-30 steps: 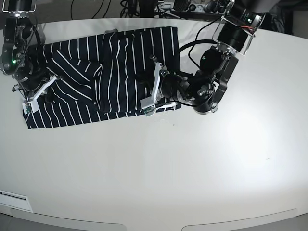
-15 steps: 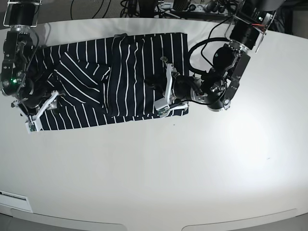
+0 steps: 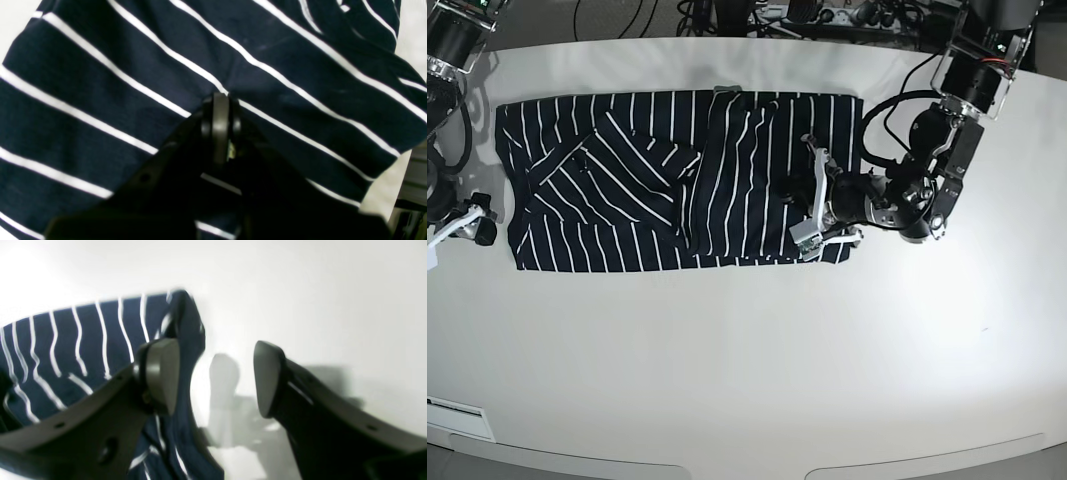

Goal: Fold the T-shirt properly
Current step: 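Grasp the folded bundle's edge with the right gripper and release the left gripper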

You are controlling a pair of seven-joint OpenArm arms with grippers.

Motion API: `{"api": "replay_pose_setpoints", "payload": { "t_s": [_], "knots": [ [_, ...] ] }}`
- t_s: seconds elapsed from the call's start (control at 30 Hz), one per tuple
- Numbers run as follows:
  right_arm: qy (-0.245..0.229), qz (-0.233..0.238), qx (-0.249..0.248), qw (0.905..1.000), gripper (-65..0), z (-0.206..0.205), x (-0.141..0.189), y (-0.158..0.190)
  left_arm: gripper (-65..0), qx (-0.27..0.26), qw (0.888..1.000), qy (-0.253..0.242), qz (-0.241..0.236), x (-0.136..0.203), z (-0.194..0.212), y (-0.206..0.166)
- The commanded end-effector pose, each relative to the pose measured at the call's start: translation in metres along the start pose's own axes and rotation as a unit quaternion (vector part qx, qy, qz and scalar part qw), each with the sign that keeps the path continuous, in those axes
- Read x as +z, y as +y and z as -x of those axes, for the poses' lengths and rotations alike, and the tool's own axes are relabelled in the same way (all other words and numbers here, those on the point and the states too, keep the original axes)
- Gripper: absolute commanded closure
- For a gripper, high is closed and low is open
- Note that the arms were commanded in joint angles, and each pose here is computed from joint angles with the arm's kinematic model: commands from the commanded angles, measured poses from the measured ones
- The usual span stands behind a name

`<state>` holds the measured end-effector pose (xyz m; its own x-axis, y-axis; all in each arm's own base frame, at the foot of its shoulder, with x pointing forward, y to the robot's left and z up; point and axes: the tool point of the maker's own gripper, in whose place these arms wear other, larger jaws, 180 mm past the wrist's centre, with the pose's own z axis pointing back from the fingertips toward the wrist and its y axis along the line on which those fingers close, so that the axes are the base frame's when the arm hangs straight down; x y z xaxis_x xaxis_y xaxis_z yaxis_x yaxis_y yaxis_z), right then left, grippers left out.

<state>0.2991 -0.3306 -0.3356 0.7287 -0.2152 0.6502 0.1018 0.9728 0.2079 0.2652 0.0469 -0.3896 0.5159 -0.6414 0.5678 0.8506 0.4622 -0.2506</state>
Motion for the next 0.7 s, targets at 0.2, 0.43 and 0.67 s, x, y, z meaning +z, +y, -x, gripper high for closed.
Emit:
{"api": "replay_pose_setpoints", "payload": {
  "t_s": [0.2,0.43,0.67],
  "knots": [
    [0.04,-0.096,-0.055,0.993,-37.5,0.033,-0.017,0.004,0.0,0.001,0.991,0.121,-0.057,0.018,0.056,0.028],
    [0.08,-0.202,-0.078,0.973,-37.5,0.065,-0.02,0.034,0.0,0.008,0.993,0.108,-0.042,0.017,0.051,0.023],
    [0.139,-0.236,-0.025,0.9615,-37.5,0.095,-0.027,0.062,0.0,0.005,0.996,0.079,-0.039,0.023,0.028,0.029]
  ]
}}
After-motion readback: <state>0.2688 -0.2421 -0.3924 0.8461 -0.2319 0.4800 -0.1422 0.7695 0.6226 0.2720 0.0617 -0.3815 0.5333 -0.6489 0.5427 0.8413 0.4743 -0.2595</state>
